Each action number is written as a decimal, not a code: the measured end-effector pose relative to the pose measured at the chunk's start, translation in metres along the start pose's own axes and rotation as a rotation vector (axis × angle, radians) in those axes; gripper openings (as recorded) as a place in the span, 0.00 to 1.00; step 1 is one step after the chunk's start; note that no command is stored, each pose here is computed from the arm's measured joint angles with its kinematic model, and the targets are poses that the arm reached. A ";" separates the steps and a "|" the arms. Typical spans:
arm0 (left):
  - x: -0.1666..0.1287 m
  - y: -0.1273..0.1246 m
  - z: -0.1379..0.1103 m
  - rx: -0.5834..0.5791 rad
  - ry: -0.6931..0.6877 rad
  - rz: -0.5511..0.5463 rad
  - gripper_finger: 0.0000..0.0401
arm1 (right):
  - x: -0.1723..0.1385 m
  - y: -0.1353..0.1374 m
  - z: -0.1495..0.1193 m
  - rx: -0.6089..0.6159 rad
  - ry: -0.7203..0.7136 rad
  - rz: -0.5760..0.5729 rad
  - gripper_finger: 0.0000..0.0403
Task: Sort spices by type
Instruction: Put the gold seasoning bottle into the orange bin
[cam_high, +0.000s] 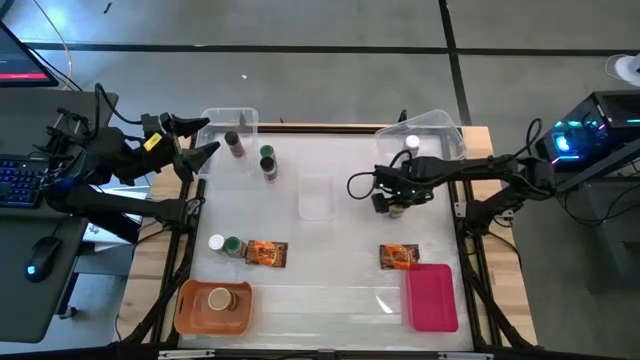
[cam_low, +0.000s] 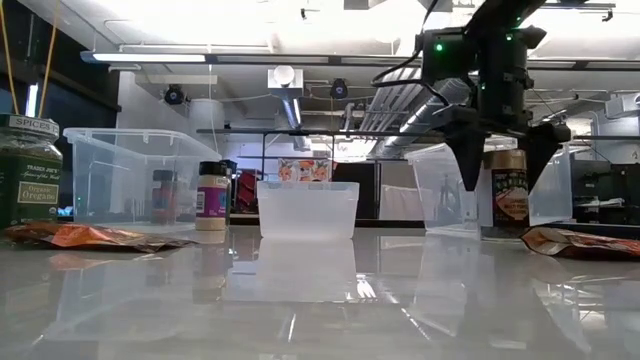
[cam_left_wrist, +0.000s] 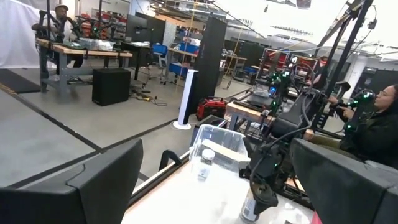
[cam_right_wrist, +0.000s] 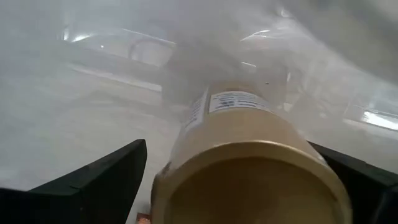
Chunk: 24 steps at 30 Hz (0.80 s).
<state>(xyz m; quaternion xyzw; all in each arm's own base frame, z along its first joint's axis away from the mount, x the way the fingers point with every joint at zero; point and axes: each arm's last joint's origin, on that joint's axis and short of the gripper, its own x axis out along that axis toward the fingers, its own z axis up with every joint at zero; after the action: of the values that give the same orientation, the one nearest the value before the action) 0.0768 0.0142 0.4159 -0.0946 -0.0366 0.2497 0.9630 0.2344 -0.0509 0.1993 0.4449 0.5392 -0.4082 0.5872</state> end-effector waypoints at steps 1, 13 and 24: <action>0.000 0.000 0.000 0.000 0.000 0.000 0.98 | -0.001 0.001 0.001 -0.005 -0.004 0.002 0.99; 0.000 0.000 0.000 0.000 0.000 0.000 0.98 | -0.013 0.005 0.003 0.021 0.008 0.011 0.74; -0.001 0.000 0.001 0.043 -0.003 0.000 0.98 | -0.051 0.016 -0.013 -0.142 0.057 0.052 0.68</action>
<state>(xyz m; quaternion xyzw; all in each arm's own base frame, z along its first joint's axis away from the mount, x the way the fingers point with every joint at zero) 0.0762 0.0142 0.4167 -0.0734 -0.0324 0.2506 0.9648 0.2421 -0.0343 0.2514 0.4272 0.5715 -0.3408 0.6122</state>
